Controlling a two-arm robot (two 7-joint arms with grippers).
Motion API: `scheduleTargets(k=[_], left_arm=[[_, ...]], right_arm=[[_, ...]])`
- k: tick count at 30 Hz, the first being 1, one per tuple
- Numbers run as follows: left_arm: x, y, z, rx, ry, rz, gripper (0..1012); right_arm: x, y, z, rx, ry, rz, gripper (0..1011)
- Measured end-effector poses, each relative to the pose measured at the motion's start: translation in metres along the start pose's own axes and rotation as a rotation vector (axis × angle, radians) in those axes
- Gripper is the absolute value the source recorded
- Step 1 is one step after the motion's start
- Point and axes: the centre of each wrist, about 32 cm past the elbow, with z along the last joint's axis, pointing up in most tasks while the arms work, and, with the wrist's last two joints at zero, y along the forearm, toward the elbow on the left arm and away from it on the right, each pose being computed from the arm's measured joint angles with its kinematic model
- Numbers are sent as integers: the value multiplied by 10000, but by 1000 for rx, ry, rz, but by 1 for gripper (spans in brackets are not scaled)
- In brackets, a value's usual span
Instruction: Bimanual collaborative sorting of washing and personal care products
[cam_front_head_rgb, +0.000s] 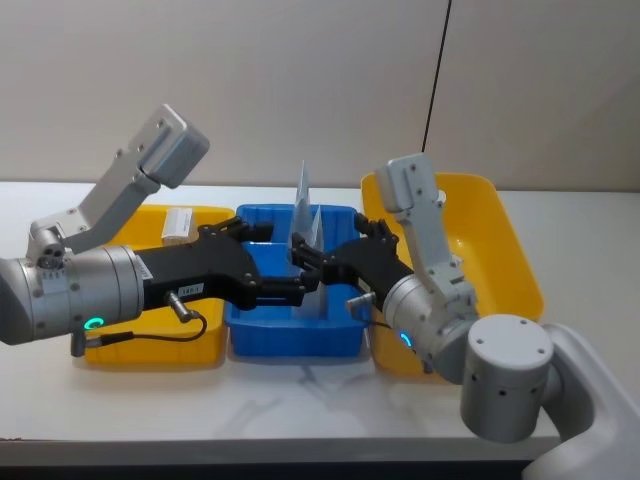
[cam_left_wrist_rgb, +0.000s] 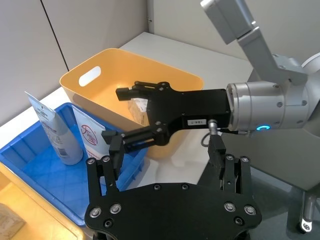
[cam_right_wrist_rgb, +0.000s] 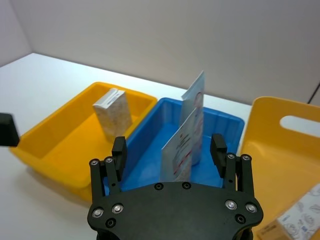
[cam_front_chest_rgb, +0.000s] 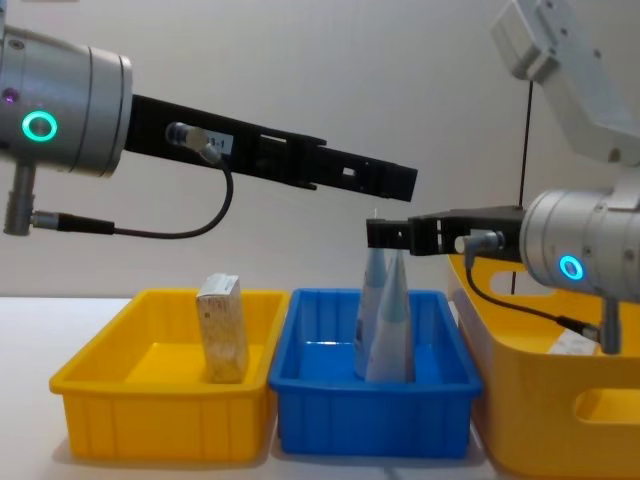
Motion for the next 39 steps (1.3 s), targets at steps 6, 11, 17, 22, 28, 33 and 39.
scheduleTargets(k=[6,11,17,22,28,33,39], left_arm=[[0,0,1,0,0,0,1001],[0,0,0,0,0,0,1001],[0,0,0,0,0,0,1001],[0,0,0,0,0,0,1001],[0,0,0,0,0,0,1001],[0,0,0,0,0,0,1001],[0,0,0,0,0,0,1001]], right_arm=[[-55,84,-10,13,-29,-57,1003],[-87,176,-20,19,-53,-86,1003],[-111,266,-45,10,-67,-92,1003],[-122,331,-65,-6,-70,-93,1003],[-126,397,-100,-36,-67,-98,1003],[-118,440,-125,-55,-63,-108,1003],[-109,510,-166,-83,-60,-124,1003]])
